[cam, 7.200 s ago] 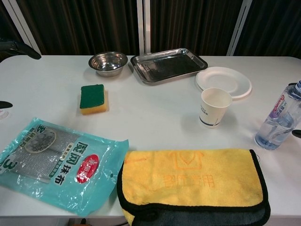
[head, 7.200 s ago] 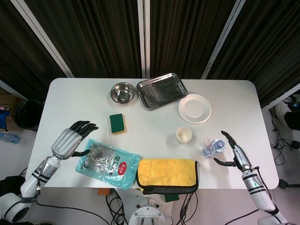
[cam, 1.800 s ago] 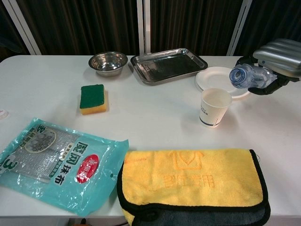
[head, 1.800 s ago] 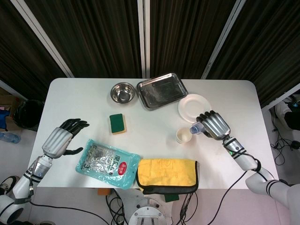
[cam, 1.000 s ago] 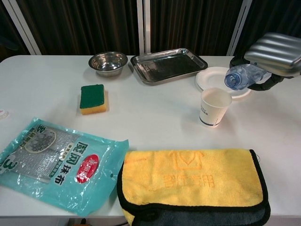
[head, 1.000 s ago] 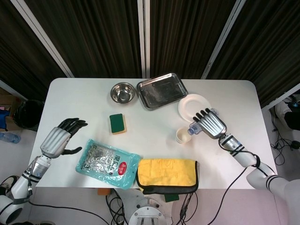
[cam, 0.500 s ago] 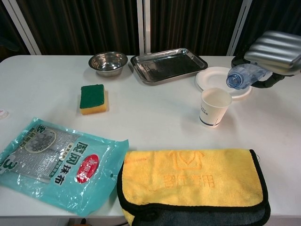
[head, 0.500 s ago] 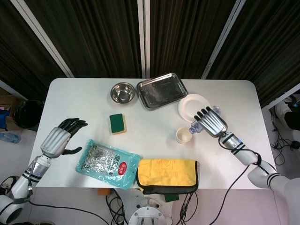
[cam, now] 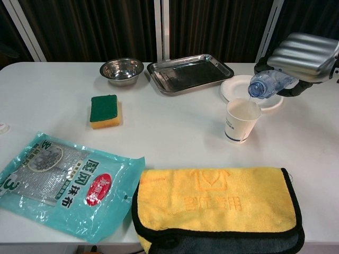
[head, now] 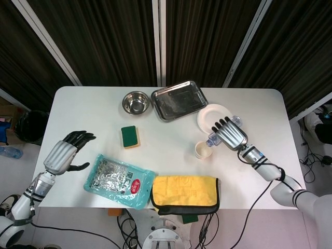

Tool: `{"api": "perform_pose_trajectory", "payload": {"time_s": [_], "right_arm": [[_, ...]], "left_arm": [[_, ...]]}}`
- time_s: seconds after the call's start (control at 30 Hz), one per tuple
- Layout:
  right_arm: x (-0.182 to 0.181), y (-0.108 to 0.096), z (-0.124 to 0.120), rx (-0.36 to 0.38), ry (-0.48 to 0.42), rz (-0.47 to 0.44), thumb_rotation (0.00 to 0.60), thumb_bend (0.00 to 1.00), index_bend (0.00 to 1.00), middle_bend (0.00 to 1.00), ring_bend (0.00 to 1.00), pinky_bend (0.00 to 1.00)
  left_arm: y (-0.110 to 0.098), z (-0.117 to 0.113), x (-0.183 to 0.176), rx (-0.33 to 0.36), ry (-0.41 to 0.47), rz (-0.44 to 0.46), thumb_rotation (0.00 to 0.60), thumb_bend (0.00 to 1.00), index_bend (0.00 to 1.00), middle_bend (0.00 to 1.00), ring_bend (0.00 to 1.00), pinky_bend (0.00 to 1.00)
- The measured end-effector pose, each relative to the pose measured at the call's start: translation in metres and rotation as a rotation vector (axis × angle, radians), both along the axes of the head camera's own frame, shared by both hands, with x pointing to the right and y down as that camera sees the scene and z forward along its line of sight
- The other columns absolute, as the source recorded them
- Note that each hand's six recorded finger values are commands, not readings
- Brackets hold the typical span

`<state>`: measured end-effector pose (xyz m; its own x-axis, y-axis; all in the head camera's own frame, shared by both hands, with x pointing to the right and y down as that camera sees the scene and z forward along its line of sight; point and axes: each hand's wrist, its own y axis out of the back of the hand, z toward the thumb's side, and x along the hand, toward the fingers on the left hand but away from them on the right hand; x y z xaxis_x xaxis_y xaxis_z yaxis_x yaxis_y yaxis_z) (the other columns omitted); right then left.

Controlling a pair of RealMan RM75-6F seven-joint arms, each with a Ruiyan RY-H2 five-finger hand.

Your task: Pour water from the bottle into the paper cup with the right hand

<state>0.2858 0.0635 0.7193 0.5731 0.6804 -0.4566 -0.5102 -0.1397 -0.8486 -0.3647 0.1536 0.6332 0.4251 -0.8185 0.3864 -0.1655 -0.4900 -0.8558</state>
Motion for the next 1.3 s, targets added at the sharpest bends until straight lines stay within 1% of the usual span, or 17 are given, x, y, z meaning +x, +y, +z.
{"api": "perform_pose_trajectory", "payload": {"time_s": [1.3], "right_arm": [[-0.0033,-0.0017,0.001,0.01,0.024,-0.024,0.6,0.59,0.79,0.55,0.42,0.46]], "left_arm": [[-0.0009,0.001,-0.0019,-0.003,-0.001,-0.003,0.592,0.13,0.19,0.17,0.12,0.17]]}}
